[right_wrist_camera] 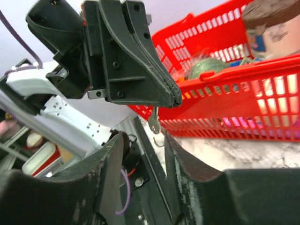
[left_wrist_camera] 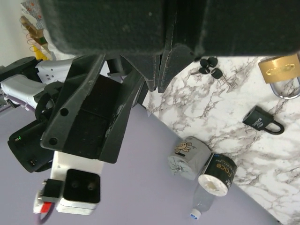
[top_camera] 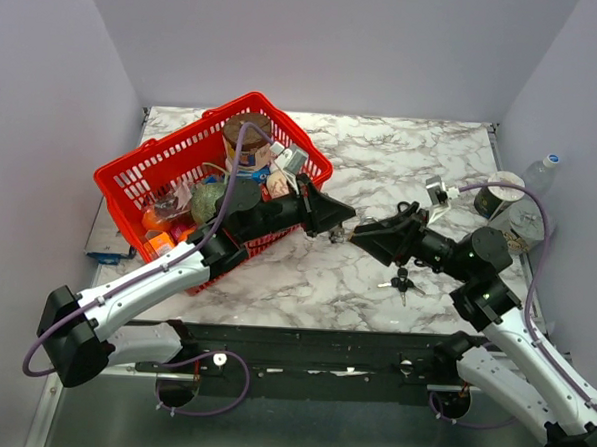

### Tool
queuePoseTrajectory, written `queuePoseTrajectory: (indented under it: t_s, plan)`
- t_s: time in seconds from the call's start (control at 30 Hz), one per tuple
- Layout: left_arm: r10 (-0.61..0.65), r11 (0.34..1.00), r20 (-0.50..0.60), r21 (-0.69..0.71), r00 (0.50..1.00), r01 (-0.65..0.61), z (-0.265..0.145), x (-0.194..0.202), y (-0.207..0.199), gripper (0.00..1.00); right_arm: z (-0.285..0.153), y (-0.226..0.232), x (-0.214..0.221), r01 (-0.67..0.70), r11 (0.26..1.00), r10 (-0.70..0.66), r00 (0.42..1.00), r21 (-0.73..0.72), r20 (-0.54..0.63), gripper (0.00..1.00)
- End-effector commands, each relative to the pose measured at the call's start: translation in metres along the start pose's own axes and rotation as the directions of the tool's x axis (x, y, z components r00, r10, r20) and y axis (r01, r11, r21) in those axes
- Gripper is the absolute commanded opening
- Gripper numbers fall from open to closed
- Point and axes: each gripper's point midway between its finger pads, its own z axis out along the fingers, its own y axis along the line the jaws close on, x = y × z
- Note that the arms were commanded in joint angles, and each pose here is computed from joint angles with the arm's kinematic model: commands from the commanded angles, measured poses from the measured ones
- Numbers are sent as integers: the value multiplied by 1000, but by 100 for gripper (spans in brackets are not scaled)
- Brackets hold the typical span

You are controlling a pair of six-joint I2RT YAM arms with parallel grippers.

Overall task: Unlock with the key
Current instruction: Adjust the key.

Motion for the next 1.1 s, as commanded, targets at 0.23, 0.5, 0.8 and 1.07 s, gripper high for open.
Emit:
queuePoseTrajectory:
  t_s: [0.23, 0.5, 0.8, 1.07]
  plan:
    - [72, 994, 93, 73, 993, -79, 9, -13, -24, 0, 3, -4, 10, 33, 999, -34, 997, -7, -73, 47]
    - [84, 995, 81, 47, 993, -88, 15, -10, -24, 0, 10, 7, 7, 99, 995, -100, 993, -24, -59, 52]
    - [85, 995, 83, 37, 993, -88, 13, -9, -24, 0, 17, 2, 7, 128, 992, -128, 989, -2, -77, 45]
    - [80, 996, 89, 32, 993, -83, 12, -11, -25, 0, 13, 1, 9, 135, 991, -134, 988, 3, -74, 11]
